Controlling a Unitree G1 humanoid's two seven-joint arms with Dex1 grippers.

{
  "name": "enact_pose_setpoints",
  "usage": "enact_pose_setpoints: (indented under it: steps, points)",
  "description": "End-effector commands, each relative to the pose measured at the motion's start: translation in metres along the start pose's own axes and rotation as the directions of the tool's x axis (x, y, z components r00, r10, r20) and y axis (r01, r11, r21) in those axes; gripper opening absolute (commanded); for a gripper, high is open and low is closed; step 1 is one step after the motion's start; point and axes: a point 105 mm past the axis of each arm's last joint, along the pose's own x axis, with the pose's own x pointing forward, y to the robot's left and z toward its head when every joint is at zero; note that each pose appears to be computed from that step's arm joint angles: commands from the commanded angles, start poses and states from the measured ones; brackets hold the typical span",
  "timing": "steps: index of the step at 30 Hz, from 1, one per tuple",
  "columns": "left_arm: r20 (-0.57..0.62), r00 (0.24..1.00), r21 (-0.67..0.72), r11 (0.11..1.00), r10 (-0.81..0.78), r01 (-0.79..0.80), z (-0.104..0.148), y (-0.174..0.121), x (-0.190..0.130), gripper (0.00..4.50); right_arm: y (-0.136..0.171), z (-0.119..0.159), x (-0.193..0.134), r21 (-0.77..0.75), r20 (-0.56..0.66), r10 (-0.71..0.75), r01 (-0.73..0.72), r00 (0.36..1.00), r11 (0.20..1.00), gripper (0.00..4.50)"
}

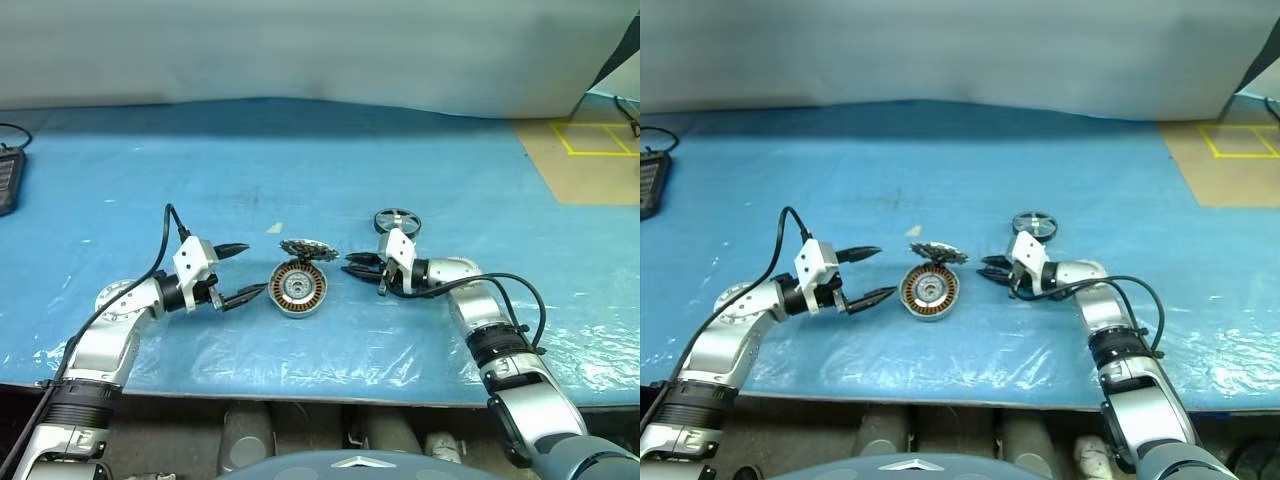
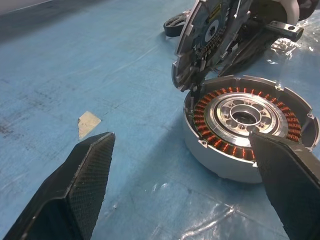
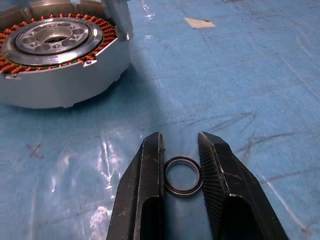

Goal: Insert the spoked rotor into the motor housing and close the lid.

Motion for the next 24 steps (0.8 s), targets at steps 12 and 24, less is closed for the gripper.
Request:
enact_pose_setpoints:
  steps: [12, 24]
  points:
    - [0.02, 1.0, 0.022, 1.0, -0.004, 0.003, 0.006, 0.0, -0.002, 4.5, 0.024, 0.037, -0.023, -0.07, 0.053, 0.155, -0.151, 0.986, 0.986, 0.6]
    - [0.073, 0.997, 0.0, 1.0, 0.007, -0.007, 0.007, -0.007, -0.004, 4.5, 0.05, 0.072, -0.008, 0.036, 0.192, 0.29, -0.302, 0.938, 0.953, 0.6]
